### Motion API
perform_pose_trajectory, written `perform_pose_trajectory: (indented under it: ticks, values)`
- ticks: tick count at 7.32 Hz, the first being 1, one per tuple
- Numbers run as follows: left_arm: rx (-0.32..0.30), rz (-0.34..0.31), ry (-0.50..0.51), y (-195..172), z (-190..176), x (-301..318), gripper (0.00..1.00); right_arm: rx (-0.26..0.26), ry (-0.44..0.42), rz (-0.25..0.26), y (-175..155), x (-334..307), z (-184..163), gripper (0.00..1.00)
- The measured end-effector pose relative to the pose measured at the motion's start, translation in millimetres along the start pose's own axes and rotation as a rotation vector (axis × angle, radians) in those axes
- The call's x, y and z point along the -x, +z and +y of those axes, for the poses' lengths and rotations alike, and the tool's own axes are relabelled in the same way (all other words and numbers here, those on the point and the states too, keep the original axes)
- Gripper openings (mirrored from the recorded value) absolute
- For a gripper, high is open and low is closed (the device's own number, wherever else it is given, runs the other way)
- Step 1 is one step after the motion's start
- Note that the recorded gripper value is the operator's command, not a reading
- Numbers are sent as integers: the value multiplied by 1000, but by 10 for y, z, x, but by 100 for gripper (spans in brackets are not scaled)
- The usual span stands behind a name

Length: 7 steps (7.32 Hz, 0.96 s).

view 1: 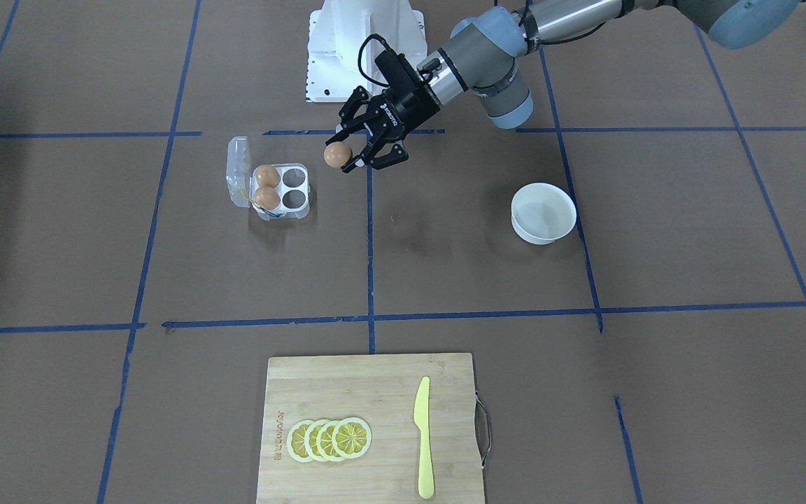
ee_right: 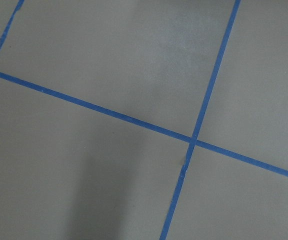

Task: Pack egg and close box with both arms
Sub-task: 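Lift the egg with the left gripper and carry it to the egg box, then lower the egg into an empty slot and open the left gripper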

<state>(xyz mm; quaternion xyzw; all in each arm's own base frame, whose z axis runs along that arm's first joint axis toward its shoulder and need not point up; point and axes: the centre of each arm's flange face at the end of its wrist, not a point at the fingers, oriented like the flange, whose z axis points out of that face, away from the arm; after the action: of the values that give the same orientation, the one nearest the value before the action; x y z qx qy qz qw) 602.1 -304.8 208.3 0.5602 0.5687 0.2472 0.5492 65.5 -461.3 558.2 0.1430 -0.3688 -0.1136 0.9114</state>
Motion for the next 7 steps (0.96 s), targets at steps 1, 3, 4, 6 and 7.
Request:
perform_pose_trajectory:
  ticks: [1, 3, 4, 6, 7]
  values:
    - [4, 5, 45, 182, 26, -72, 6, 2, 2, 0, 6, -5, 9, 100]
    - [17, 8, 94, 441, 46, -152, 11, 6, 6, 0, 21, -17, 36, 100]
    - [26, 8, 100, 561, 51, -183, 14, 8, 8, 0, 28, -22, 47, 100]
    - [44, 6, 104, 725, 83, -221, 23, 10, 10, 0, 33, -29, 60, 100]
    - [47, 8, 104, 765, 81, -241, 31, 10, 11, 0, 35, -31, 65, 100]
